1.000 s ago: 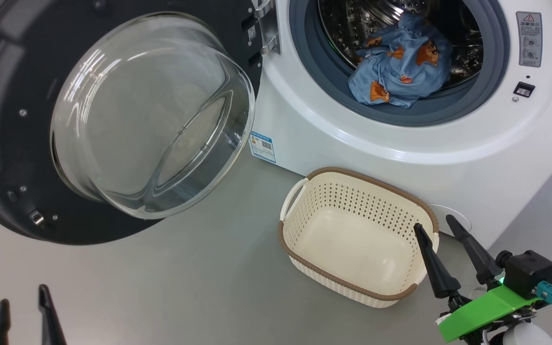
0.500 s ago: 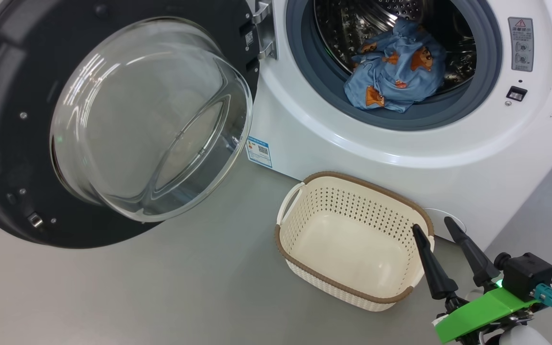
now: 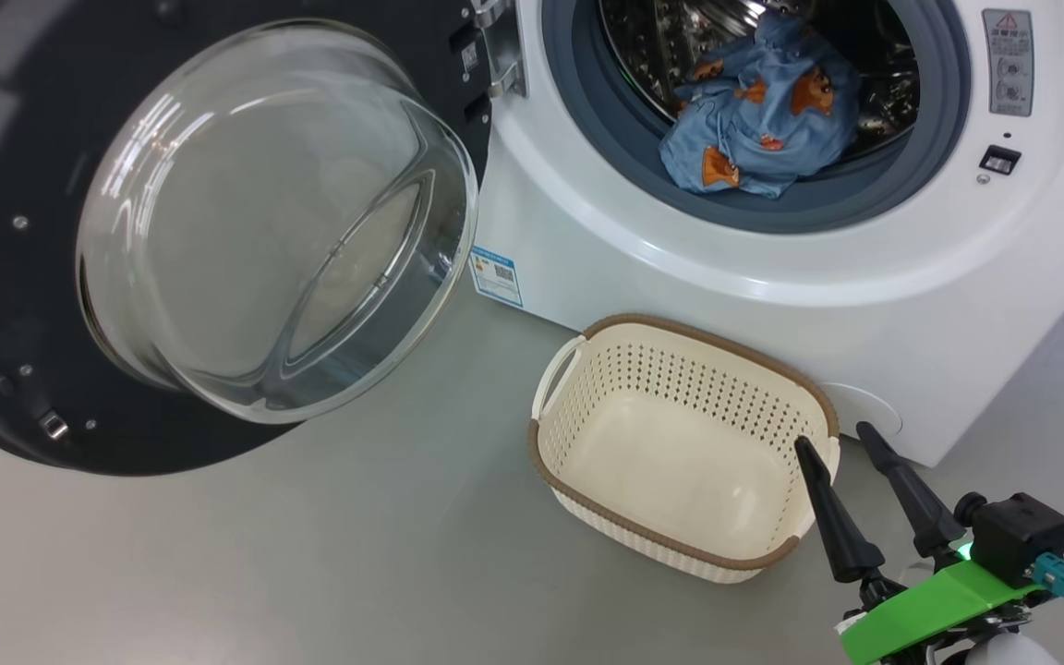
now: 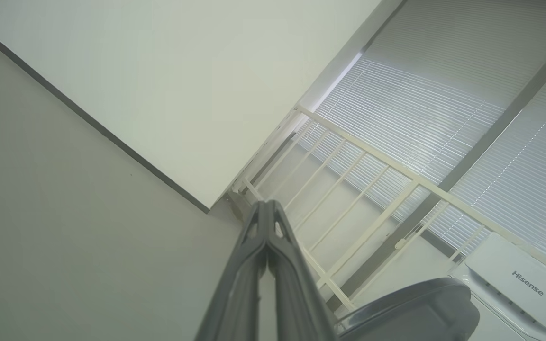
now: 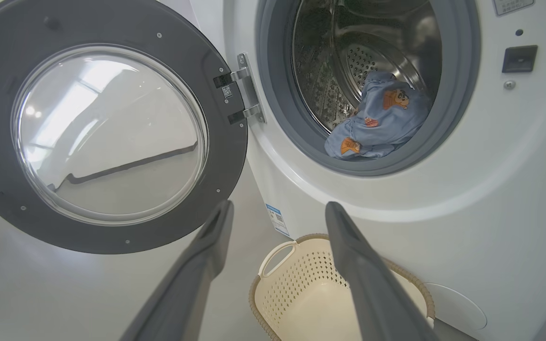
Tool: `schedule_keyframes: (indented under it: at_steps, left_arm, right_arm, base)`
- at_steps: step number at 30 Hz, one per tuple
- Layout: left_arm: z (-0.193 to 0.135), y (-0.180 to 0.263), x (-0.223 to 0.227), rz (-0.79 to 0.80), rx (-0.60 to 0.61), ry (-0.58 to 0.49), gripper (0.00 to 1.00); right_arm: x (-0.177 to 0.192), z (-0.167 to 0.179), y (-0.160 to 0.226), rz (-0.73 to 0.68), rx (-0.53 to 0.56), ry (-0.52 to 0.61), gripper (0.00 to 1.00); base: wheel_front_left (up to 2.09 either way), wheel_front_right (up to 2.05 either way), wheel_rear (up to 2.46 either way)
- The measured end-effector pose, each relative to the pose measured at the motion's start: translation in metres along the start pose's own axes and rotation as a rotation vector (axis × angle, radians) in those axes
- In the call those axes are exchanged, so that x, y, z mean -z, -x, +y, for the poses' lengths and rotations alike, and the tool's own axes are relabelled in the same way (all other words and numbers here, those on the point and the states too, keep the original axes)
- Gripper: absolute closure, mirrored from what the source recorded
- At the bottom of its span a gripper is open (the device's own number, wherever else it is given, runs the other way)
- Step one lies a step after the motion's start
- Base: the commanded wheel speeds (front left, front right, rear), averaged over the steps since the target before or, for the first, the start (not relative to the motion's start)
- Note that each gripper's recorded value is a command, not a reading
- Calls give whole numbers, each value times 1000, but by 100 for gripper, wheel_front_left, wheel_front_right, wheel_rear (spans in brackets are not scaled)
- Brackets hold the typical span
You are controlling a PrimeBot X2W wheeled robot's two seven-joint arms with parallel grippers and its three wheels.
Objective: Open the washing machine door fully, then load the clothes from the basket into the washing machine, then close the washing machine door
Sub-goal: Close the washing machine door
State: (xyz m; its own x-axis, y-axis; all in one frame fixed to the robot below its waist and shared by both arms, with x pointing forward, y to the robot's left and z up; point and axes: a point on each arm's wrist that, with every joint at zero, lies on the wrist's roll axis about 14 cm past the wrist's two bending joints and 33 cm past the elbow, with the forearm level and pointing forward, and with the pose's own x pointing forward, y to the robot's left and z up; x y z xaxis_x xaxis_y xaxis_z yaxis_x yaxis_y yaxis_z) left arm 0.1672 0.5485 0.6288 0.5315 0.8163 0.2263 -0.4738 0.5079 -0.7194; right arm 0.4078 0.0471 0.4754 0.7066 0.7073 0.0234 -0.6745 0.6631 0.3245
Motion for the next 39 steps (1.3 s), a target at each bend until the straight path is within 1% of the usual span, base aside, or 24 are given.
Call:
schedule_keyframes:
  at_steps: [7,10,17,21,28,39]
  left_arm:
    - [5,-11,41,227,-53,51,100]
    - [5,-11,60,331,-63,49,100]
    - [-4,-9,85,464,-52,65,100]
    - [-7,-7,95,507,-50,90,100]
    - [-11,-6,113,558,-47,85,100]
    - [-18,-10,126,579,-37,79,100]
  right_arm:
    - [5,-14,-1,12,14,4,0]
    - [8,-19,-2,16,22,8,0]
    - [9,-22,-2,16,21,19,0]
    - [9,-23,-1,17,24,19,0]
    - [11,-29,2,21,36,19,0]
    - [18,-40,5,36,57,14,0]
  base:
    - [0,0,0]
    - [0,0,0]
    - [0,0,0]
    - [0,0,0]
    - [0,0,0]
    - [0,0,0]
